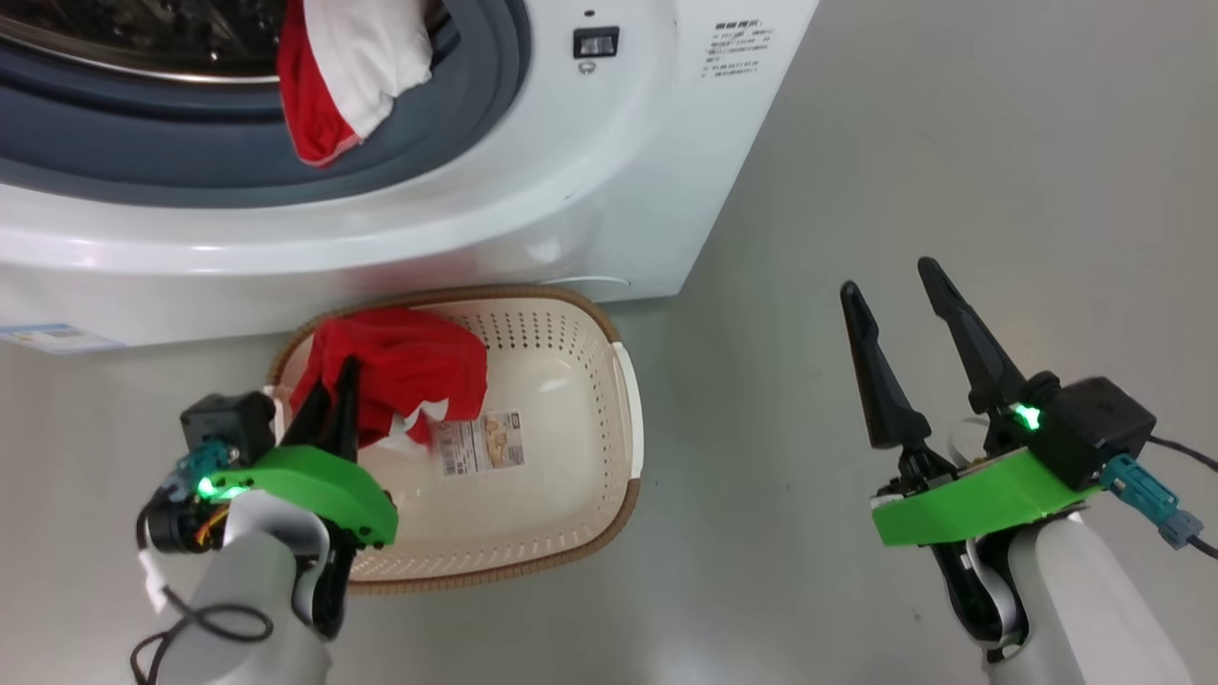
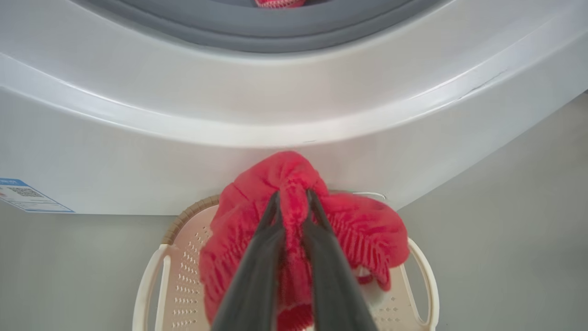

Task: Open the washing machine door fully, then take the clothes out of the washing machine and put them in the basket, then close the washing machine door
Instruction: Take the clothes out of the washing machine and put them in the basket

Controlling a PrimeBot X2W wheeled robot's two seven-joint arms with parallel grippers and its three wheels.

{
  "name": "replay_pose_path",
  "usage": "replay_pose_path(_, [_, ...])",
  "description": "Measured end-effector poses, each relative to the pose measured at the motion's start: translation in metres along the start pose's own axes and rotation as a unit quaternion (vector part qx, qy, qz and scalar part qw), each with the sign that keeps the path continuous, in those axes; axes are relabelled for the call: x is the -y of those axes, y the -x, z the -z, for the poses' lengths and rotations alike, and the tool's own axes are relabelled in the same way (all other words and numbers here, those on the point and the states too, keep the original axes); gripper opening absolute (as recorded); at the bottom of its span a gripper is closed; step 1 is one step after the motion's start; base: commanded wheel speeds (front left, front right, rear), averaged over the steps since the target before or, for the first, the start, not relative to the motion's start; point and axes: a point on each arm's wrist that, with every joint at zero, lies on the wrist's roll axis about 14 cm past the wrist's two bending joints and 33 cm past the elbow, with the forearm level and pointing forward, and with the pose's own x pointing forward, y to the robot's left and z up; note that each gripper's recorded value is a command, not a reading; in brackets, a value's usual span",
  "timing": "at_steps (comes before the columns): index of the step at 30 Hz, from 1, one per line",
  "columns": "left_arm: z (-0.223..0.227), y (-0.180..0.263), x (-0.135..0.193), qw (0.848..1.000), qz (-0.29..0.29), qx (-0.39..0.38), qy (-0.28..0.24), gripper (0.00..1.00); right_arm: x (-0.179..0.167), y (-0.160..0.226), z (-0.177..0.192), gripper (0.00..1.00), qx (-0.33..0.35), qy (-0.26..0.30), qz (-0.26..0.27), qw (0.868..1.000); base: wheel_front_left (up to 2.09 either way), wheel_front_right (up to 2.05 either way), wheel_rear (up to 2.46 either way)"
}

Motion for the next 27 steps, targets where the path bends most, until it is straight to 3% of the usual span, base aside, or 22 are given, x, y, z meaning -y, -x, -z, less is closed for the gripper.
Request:
replay_pose_path(7, [0.049,-0.018,0.005,0.995,0.005,-0.097,0.01,0.0,0.001,-0.015,0.009,1.0,-0.006,-0.001,-0.006,1.0,0.0,0.0,0.0])
replay_pose_path(14, [0.091,-0.026,0.006,0.98,0.006,-0.197,0.016,0.0,0.013,-0.015,0.024,1.0,-0.023,-0.001,0.009,1.0,0.0,0.0,0.0])
replay_pose_path(20, [0.11,-0.027,0.004,0.972,0.002,-0.235,0.014,0.0,0.019,-0.014,0.027,1.0,-0.029,0.002,0.016,0.999,0.0,0.0,0.0])
replay_pose_path(21, [0.113,-0.026,0.003,0.97,0.001,-0.242,0.018,0.06,0.02,-0.013,0.027,1.0,-0.03,0.001,0.017,0.999,0.0,0.0,0.0])
replay_pose_path(23, [0.116,-0.025,0.005,0.969,0.002,-0.247,0.02,0.42,0.02,-0.013,0.027,1.0,-0.03,0.001,0.017,0.999,0.0,0.0,0.0])
replay_pose_path(24, [0.115,-0.025,0.006,0.969,0.003,-0.247,0.02,0.62,0.02,-0.013,0.027,1.0,-0.03,0.001,0.017,0.999,0.0,0.0,0.0])
replay_pose_path(25, [0.114,-0.025,0.006,0.97,0.003,-0.244,0.019,0.95,0.019,-0.013,0.026,1.0,-0.029,0.001,0.016,0.999,0.0,0.0,0.0])
replay_pose_path(27, [0.11,-0.025,0.005,0.971,0.003,-0.238,0.015,1.0,0.019,-0.013,0.025,1.0,-0.028,0.001,0.016,0.999,0.0,0.0,0.0])
